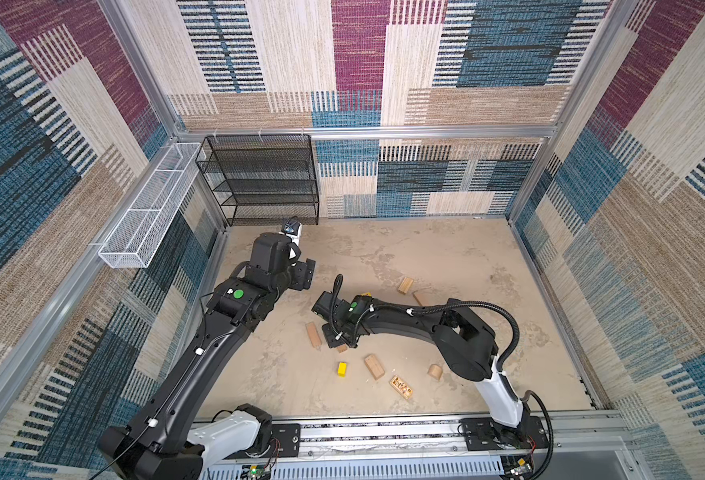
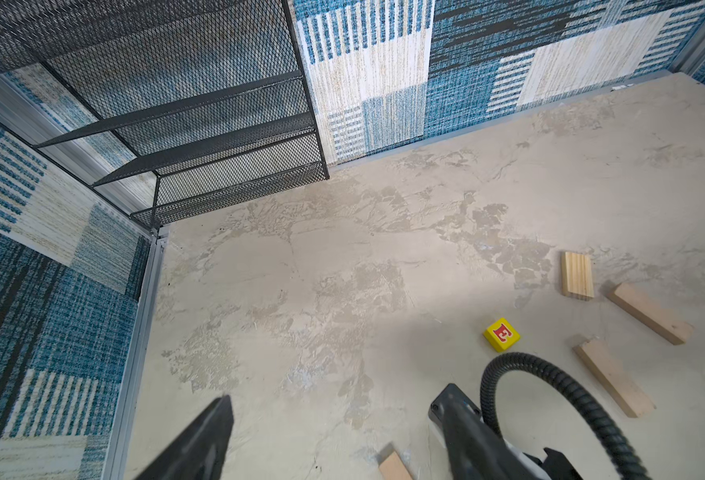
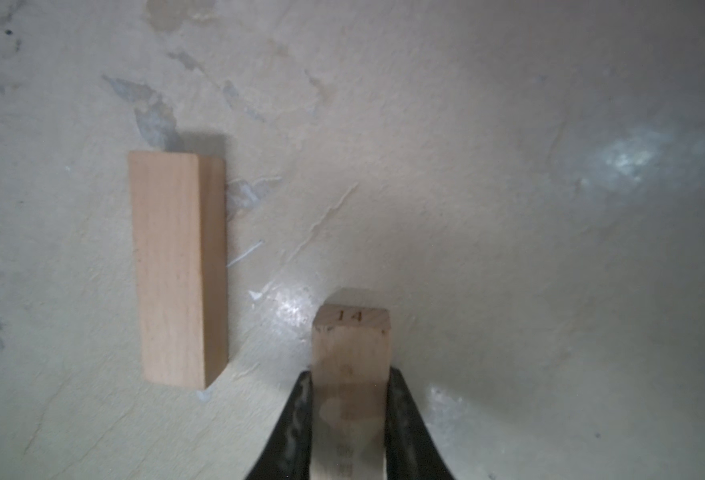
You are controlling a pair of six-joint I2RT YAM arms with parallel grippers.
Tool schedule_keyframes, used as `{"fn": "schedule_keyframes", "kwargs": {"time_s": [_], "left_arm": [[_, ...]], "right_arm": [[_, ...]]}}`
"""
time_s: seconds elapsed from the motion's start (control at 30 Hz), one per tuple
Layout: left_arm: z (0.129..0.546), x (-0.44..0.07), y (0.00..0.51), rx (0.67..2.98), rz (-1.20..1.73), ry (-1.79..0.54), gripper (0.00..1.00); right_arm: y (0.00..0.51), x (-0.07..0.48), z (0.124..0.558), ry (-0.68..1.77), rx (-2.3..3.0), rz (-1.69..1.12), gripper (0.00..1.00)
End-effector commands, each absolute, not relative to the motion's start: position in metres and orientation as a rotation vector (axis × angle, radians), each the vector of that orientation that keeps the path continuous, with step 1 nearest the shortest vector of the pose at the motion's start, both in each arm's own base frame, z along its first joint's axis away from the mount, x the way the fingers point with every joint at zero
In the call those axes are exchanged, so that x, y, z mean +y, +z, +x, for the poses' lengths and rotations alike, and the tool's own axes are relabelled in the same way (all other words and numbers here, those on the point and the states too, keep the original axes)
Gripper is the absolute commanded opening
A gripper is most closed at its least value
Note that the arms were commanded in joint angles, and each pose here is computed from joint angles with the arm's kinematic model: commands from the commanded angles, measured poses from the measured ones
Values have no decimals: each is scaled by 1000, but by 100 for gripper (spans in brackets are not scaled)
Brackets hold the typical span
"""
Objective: Build the wood block tower
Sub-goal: 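Lift the block marked 14 with the right gripper toward the shelf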
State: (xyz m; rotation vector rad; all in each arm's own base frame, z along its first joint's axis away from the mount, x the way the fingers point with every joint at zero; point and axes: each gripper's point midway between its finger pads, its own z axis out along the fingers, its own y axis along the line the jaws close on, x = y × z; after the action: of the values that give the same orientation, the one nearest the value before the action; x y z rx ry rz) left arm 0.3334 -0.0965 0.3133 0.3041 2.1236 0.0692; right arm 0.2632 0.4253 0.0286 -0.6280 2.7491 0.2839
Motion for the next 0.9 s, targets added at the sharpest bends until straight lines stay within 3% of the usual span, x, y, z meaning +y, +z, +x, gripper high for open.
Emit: {"fn": "schedule_keyframes", "kwargs": {"time_s": [0.0,0.23,0.87], "left_arm": [[335,-96,316,2111,312,78,83],[335,-92,318,2099,304,102,83],[325,-73,339,2021,239,126,82]], "right_arm": [[25,419,263,204,2743,-707,19],[36,439,266,275,2661,-899,0],[115,459,281,286,2228,-1314,0]]}}
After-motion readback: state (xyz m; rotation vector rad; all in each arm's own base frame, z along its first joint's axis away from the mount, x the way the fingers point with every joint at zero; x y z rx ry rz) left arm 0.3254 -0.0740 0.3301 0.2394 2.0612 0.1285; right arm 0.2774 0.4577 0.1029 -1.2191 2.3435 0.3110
